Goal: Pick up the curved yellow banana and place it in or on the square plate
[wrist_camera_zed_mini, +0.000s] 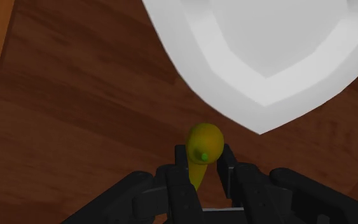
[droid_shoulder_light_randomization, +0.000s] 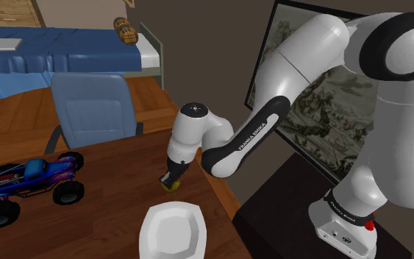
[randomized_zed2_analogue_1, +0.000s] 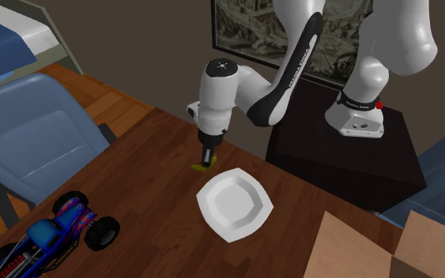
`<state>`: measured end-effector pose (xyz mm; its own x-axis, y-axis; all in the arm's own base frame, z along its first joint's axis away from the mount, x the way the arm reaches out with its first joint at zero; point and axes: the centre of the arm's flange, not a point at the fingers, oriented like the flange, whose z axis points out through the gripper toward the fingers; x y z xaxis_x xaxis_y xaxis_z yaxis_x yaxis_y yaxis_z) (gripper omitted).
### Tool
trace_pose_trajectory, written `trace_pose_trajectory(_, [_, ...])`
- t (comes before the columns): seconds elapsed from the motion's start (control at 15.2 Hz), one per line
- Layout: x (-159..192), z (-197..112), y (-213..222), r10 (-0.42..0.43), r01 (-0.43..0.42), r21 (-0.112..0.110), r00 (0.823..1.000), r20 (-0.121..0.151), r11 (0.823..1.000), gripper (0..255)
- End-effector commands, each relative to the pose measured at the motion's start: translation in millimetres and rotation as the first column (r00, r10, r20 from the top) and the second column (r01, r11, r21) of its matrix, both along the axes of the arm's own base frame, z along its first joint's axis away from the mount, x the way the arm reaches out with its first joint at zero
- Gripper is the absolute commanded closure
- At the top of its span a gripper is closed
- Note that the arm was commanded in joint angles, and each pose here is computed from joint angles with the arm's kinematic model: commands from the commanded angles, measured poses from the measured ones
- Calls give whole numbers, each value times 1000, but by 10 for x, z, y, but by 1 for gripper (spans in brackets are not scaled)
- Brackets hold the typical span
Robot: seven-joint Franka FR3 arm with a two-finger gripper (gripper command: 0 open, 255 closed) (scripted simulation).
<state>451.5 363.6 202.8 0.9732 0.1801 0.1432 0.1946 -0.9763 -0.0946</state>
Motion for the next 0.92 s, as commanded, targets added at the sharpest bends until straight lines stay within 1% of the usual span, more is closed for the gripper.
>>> trace_pose_trajectory(0.0, [-186, 33, 92, 0, 0, 0, 1000, 0, 1000, 255])
trace_pose_trajectory(0.59, [-1231, 73, 657, 0, 0, 0, 1000, 0, 1000, 255])
trace_pose_trajectory(0.66, [-1261, 74, 673, 0, 0, 0, 1000, 0, 1000, 255])
trace_pose_trajectory(0.86, [-1261, -84, 673, 0, 0, 0, 1000, 0, 1000, 255])
